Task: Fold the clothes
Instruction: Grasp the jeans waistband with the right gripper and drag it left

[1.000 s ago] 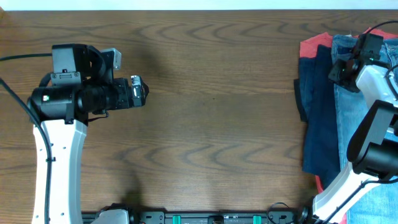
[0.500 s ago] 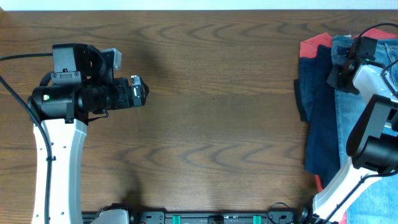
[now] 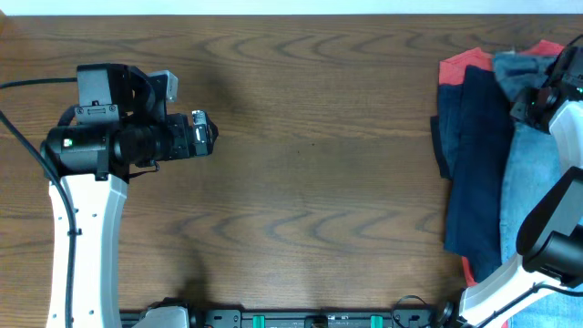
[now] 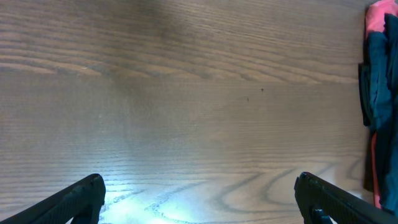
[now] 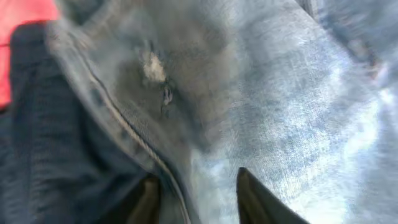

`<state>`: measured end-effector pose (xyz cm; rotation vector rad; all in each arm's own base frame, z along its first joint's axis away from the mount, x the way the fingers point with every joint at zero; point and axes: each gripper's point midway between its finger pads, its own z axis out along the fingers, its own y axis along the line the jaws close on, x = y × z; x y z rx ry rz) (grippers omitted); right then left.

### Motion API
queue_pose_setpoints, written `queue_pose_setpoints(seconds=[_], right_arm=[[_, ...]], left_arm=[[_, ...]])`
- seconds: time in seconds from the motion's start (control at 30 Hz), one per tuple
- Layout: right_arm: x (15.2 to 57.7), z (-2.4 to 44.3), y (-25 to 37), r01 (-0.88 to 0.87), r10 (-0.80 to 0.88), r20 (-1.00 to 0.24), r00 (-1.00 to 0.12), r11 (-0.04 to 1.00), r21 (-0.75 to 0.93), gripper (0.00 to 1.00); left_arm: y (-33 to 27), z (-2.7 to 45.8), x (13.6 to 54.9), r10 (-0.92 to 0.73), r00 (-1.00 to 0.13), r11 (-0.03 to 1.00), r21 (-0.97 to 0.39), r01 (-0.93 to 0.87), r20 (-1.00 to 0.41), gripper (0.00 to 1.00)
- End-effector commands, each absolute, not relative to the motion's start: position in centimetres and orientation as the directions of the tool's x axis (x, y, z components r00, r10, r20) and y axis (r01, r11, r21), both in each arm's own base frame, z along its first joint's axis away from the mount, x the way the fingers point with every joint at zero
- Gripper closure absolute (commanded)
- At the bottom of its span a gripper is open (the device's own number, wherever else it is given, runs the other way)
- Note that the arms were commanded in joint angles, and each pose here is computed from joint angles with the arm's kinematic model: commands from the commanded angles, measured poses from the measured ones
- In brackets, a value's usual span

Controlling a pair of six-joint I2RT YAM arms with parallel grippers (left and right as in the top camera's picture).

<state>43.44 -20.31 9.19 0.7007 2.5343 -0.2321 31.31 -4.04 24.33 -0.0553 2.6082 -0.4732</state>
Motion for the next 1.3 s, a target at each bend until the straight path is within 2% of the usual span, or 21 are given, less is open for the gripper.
queue_pose_setpoints(seconds=[0.0, 0.07, 0.27, 0.43, 0.5, 0.57, 0.67, 0.73, 0.77, 0.97, 1.27], right_arm=[[44.1, 8.9, -19.2, 0.474, 0.416, -0.497, -0.761, 0.881, 0.012, 0.53], [44.1, 8.1, -19.1, 0.471, 0.417, -0.482, -0.771, 0.882, 0.01, 0.43], [43.9, 3.7, -18.0, 0.451, 0.426, -0.391, -0.816, 0.892, 0.032, 0.36], [44.3, 2.5, -16.4, 0.358, 0.351, -0.368, -0.861, 0.932, 0.051, 0.37], [44.3, 2.6, -16.8, 0.367, 0.35, -0.375, -0.859, 0.93, 0.026, 0.43], [44.0, 2.6, -17.8, 0.405, 0.369, -0.378, -0.849, 0.914, -0.017, 0.55], [43.5, 2.8, -19.2, 0.461, 0.397, -0.39, -0.831, 0.883, -0.084, 0.89], [43.5, 3.2, -20.0, 0.489, 0.411, -0.403, -0.818, 0.865, -0.111, 0.99], [43.7, 3.6, -20.2, 0.492, 0.41, -0.41, -0.814, 0.863, -0.113, 0.99], [45.5, 9.6, -21.9, 0.517, 0.408, -0.491, -0.77, 0.849, -0.106, 0.99], [47.7, 27.6, -21.9, 0.494, 0.288, -0.719, -0.633, 0.865, -0.088, 0.99]], left_arm=[[-4.2, 24.8, 31.5, -0.131, -0.878, 0.936, -0.35, 0.044, -0.46, 0.02], [-4.2, 24.8, 31.5, -0.131, -0.878, 0.936, -0.35, 0.044, -0.46, 0.02], [-4.2, 24.8, 31.5, -0.131, -0.878, 0.936, -0.35, 0.044, -0.46, 0.02], [-4.2, 24.8, 31.5, -0.131, -0.878, 0.936, -0.35, 0.044, -0.46, 0.02], [-4.2, 24.8, 31.5, -0.131, -0.878, 0.936, -0.35, 0.044, -0.46, 0.02], [-4.2, 24.8, 31.5, -0.131, -0.878, 0.936, -0.35, 0.044, -0.46, 0.02], [-4.2, 24.8, 31.5, -0.131, -0.878, 0.936, -0.35, 0.044, -0.46, 0.02], [-4.2, 24.8, 31.5, -0.131, -0.878, 0.936, -0.35, 0.044, -0.46, 0.02], [-4.2, 24.8, 31.5, -0.131, -0.878, 0.936, -0.35, 0.044, -0.461, 0.02], [-4.2, 26.8, 32.0, -0.13, -0.849, 0.937, -0.344, 0.064, -0.512, 0.02], [-1.8, 37.3, 31.1, -0.17, -0.646, 0.953, -0.29, 0.083, -0.744, 0.02]])
